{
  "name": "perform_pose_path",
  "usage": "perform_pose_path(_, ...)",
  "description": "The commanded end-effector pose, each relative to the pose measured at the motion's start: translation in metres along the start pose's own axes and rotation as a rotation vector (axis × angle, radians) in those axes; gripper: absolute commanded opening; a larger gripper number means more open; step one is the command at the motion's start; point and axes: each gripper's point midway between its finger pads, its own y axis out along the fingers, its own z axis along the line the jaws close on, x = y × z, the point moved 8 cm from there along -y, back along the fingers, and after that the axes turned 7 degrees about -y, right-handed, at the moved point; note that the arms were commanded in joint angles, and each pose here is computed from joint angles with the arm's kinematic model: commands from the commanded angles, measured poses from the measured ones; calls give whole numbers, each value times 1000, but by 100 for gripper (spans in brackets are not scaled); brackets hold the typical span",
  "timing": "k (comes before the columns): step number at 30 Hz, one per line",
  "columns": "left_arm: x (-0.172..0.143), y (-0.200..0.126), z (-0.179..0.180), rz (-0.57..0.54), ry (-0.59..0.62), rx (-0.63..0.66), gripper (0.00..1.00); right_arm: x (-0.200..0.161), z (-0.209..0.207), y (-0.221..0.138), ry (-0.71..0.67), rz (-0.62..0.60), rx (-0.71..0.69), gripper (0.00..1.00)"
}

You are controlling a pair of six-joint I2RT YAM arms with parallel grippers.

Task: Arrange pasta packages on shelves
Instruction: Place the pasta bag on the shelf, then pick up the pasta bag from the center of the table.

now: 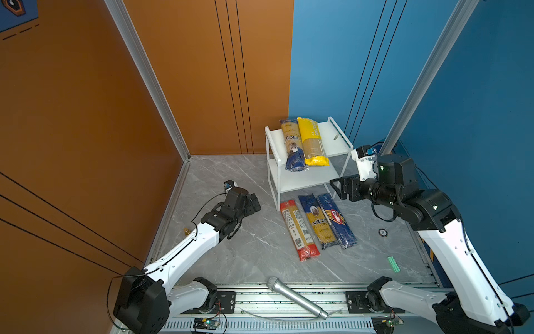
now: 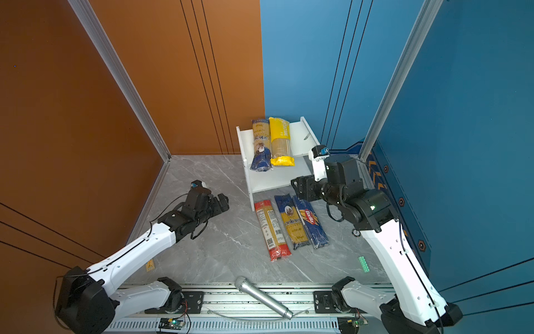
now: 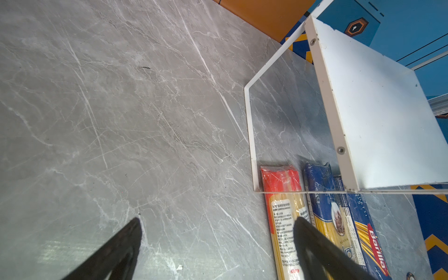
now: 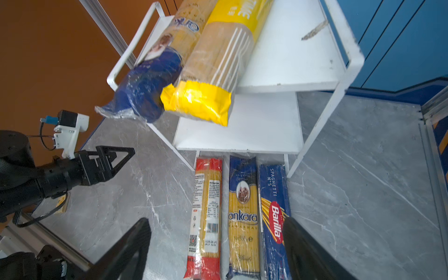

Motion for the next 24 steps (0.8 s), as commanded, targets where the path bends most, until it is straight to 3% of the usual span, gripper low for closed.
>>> perform_pose_path(1,-3,1,8,9,-15,7,98,-21,2,4,44,23,29,83)
perform_pose_path(13,-10,3,13,26,-43,-4,98,-102,14,39,135,162,104,83)
perform_pose_path(24,-20,4,23,60,-21,7,98,-161,45,83,100,256,150,84)
